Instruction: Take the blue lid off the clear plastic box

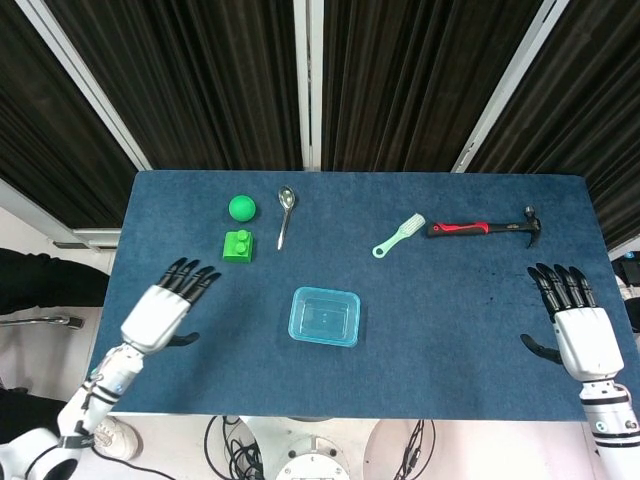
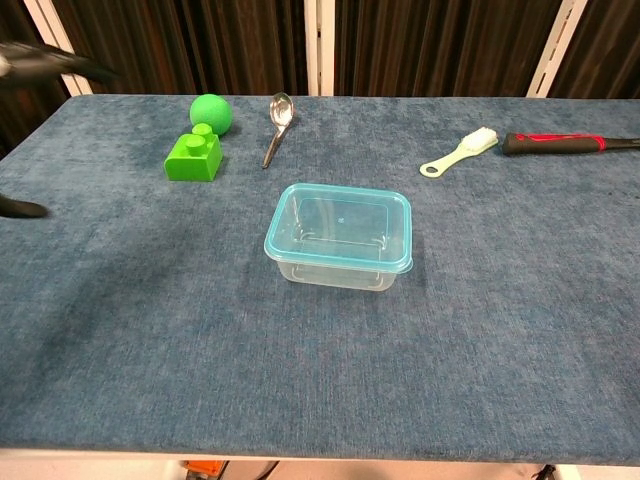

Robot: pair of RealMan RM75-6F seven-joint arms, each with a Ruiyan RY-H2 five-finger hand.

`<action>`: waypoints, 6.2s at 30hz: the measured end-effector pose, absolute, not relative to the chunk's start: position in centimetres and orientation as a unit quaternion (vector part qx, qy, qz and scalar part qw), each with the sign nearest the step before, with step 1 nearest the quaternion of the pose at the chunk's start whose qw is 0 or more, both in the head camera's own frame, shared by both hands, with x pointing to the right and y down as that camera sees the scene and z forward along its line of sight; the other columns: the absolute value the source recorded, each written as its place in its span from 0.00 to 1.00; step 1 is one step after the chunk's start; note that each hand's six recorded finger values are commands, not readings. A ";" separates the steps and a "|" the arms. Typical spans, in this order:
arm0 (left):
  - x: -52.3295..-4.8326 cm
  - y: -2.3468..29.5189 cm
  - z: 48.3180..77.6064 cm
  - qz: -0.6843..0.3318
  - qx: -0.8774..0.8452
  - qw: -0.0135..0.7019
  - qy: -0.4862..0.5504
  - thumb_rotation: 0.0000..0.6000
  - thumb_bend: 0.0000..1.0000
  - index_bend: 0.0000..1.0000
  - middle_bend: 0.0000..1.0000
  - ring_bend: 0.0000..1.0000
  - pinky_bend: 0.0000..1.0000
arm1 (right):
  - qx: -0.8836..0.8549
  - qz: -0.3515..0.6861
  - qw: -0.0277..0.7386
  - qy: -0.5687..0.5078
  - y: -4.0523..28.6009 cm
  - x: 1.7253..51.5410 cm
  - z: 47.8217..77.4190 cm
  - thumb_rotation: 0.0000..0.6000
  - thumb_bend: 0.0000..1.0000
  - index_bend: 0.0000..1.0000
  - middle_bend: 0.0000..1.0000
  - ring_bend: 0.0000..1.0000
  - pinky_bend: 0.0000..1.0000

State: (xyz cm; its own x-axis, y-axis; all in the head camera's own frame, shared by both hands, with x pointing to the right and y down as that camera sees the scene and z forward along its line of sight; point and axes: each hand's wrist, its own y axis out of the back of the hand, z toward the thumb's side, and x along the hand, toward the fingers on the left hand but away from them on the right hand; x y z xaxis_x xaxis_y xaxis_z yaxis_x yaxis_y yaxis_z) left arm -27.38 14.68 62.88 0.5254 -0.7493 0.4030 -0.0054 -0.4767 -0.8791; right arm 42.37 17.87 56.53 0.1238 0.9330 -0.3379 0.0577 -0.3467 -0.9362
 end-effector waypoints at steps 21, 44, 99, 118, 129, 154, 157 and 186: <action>-10.6 14.5 66.7 -0.377 -0.836 0.380 0.126 1.00 0.00 0.00 0.00 0.00 0.00 | -0.662 0.498 0.403 -0.389 17.3 41.3 58.7 1.00 0.04 0.00 0.07 0.00 0.00; -5.7 11.2 70.5 -0.464 -0.823 0.308 0.110 1.00 0.00 0.00 0.00 0.00 0.00 | -0.710 0.457 0.403 -0.354 17.6 38.7 60.8 1.00 0.04 0.00 0.07 0.00 0.00; -6.3 10.4 72.2 -0.477 -0.817 0.294 0.138 1.00 0.00 0.22 0.23 0.12 0.25 | -0.793 0.257 0.432 -0.344 18.9 19.1 70.6 1.00 0.04 0.00 0.00 0.00 0.00; -6.4 10.7 72.2 -0.472 -0.819 0.296 0.136 1.00 0.00 0.22 0.23 0.12 0.25 | -0.791 0.257 0.434 -0.345 18.4 18.6 71.7 1.00 0.04 0.00 0.00 0.00 0.00; -6.3 10.8 72.4 -0.472 -0.819 0.298 0.133 1.00 0.00 0.22 0.23 0.12 0.25 | -0.787 0.256 0.436 -0.354 17.8 18.6 71.6 1.00 0.04 0.00 0.00 0.00 0.00; -5.8 10.7 72.2 -0.464 -0.824 0.295 0.137 1.00 0.00 0.12 0.20 0.12 0.25 | -0.777 0.232 0.447 -0.377 17.1 18.9 70.7 1.00 0.31 0.10 0.09 0.00 0.00; -5.8 10.6 72.0 -0.460 -0.828 0.288 0.141 1.00 0.00 0.10 0.19 0.12 0.24 | -0.773 0.228 0.456 -0.378 17.1 18.9 70.7 1.00 0.33 0.19 0.12 0.00 0.00; -8.2 9.7 70.6 -0.435 -0.836 0.275 0.190 1.00 0.00 0.02 0.03 0.00 0.01 | -0.753 0.209 0.492 -0.384 16.1 18.4 70.6 1.00 0.45 0.79 0.26 0.00 0.01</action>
